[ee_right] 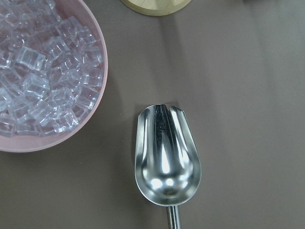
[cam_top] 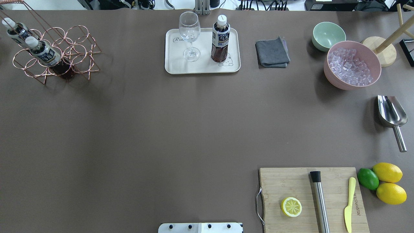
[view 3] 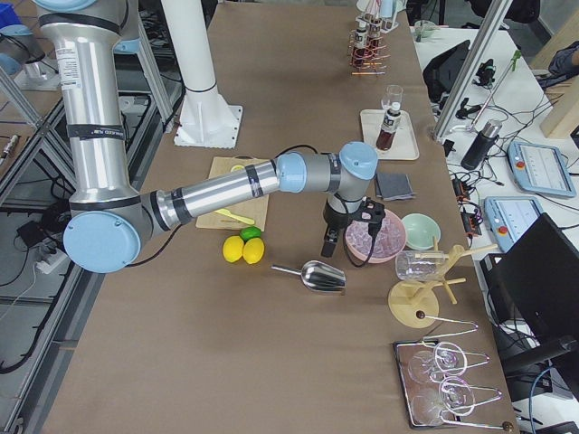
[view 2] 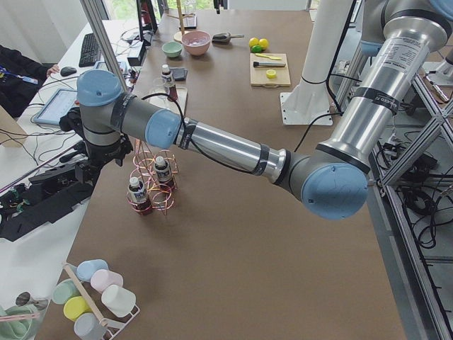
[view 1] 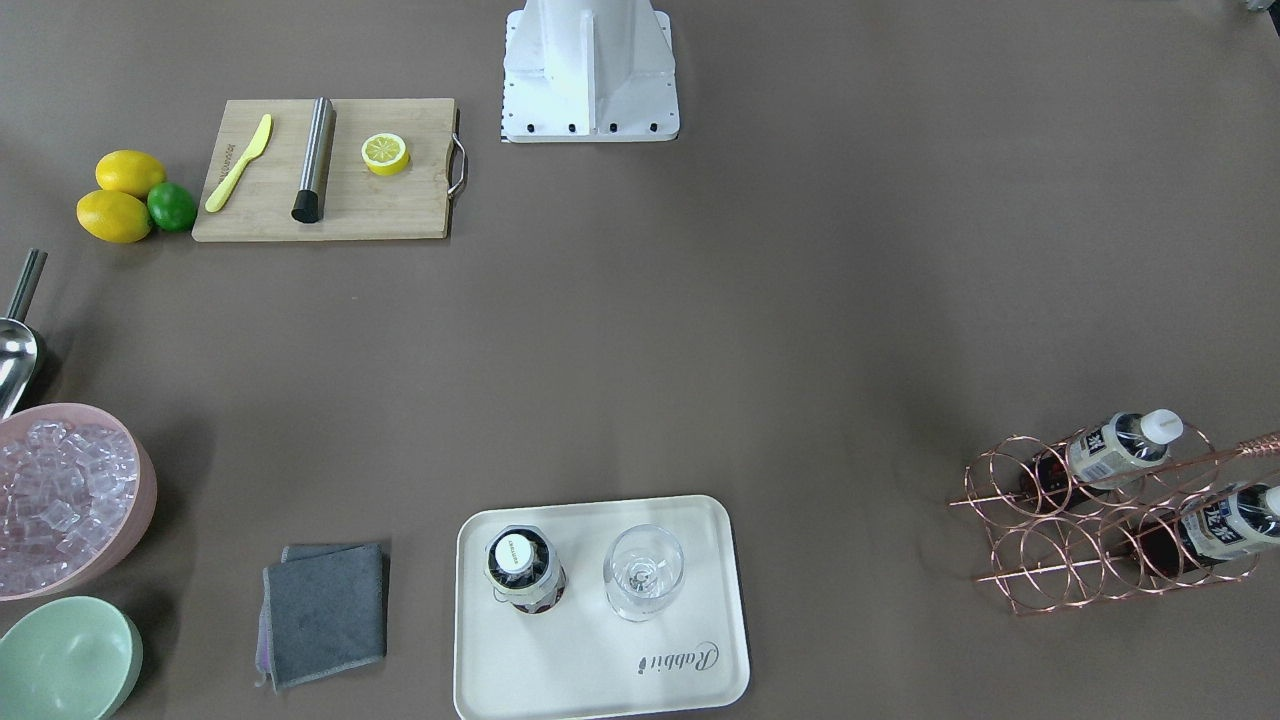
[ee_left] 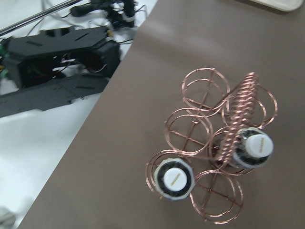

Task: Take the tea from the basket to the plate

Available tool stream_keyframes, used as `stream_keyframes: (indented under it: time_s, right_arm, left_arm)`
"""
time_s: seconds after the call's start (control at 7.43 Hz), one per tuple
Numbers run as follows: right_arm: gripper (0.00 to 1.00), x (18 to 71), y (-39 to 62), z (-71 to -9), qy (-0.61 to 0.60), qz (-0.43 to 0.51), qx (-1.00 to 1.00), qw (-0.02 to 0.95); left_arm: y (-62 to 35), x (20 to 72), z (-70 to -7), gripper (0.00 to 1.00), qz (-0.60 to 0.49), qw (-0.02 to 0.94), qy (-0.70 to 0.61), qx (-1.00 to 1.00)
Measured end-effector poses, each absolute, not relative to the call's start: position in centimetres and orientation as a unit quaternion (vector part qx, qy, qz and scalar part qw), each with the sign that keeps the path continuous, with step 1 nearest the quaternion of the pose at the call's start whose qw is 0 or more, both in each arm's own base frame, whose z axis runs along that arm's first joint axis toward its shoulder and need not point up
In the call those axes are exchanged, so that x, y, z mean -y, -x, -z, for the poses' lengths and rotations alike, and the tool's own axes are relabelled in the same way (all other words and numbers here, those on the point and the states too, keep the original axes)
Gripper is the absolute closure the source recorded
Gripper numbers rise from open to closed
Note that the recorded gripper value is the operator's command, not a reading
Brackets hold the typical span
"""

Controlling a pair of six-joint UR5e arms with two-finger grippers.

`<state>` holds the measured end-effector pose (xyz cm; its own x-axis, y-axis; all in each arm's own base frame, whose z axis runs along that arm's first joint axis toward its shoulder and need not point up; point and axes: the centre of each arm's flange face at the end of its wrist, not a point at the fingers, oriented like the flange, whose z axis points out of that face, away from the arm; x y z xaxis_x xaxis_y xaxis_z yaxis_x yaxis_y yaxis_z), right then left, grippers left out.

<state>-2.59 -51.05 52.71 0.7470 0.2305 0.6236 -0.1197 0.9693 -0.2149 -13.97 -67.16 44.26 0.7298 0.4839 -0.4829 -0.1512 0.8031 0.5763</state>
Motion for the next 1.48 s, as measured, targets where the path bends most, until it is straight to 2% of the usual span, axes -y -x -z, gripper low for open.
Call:
stream_keyframes:
  time_s: [0.27,0.67,1.08,1.48]
  right_arm:
    - [0.0,51.0,2.5,-52.9,0.081,-0.094,0.341,0.932]
    - [0.0,50.8,2.5,-53.3,0.085,-0.096,0.34,0.932]
    - [0.0,50.6,2.5,-53.5,0.088,-0.096,0.342,0.931]
    - [0.0,50.7,2.6,-53.5,0.088,-0.096,0.342,0.931]
  left_arm:
    - [16.0,65.1,-48.3,0.01,-0.021,0.922,-0.15,-0.356]
    - [16.7,60.6,-55.0,0.01,0.073,0.919,-0.049,-0.385]
    - [14.9,53.4,-64.3,0.01,0.101,0.913,-0.001,-0.395]
    - [13.2,48.0,-69.6,0.01,0.092,0.914,-0.004,-0.395]
